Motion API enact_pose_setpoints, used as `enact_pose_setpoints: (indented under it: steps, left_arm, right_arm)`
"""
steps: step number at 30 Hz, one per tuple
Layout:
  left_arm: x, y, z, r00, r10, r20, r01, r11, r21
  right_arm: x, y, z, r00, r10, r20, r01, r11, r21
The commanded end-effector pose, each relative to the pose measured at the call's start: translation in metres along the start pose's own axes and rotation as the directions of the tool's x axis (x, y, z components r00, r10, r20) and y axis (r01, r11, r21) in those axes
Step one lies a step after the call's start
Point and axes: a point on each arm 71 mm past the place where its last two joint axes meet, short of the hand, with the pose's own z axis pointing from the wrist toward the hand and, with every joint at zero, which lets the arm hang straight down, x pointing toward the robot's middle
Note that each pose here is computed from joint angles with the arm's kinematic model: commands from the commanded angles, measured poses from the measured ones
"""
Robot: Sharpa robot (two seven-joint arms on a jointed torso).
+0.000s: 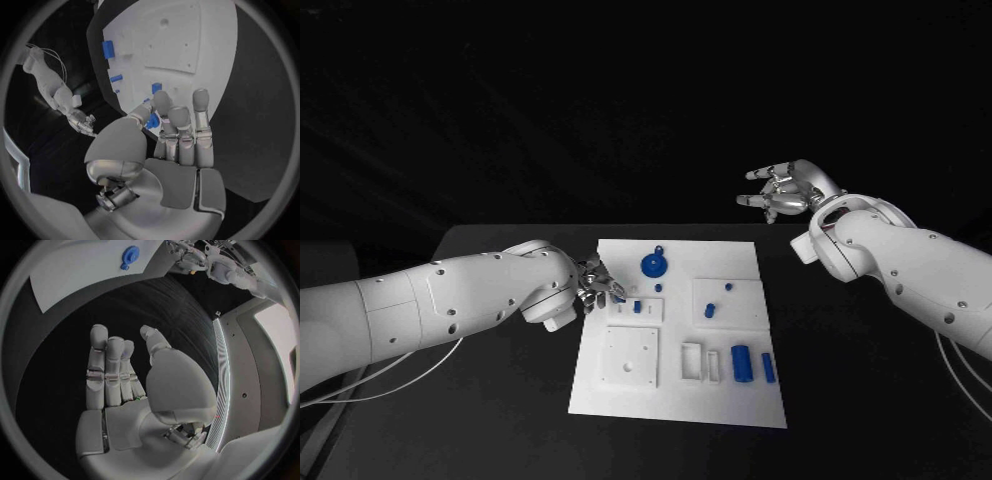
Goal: Assemble the parts on the task board
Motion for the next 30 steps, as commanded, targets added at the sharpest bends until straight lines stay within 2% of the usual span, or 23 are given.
enact_pose_setpoints:
  steps: [1,10,30]
  left_arm:
    - [-0.0004,-0.0016,0.0021,0.999,0.039,0.034,-0.039,0.999,0.000]
    - [0.0060,-0.0009,0.0067,0.997,0.072,0.024,-0.072,0.997,-0.012]
    - [0.0089,0.0036,0.0109,0.993,0.114,0.007,-0.113,0.993,-0.035]
  right_arm:
    - [0.0018,0.0008,0.0001,1.000,0.000,-0.013,0.000,1.000,-0.003]
    - [0.0025,0.0015,0.0001,1.000,0.001,-0.014,-0.001,1.000,-0.005]
    - [0.0025,0.0014,0.0000,1.000,0.001,-0.015,-0.001,1.000,-0.005]
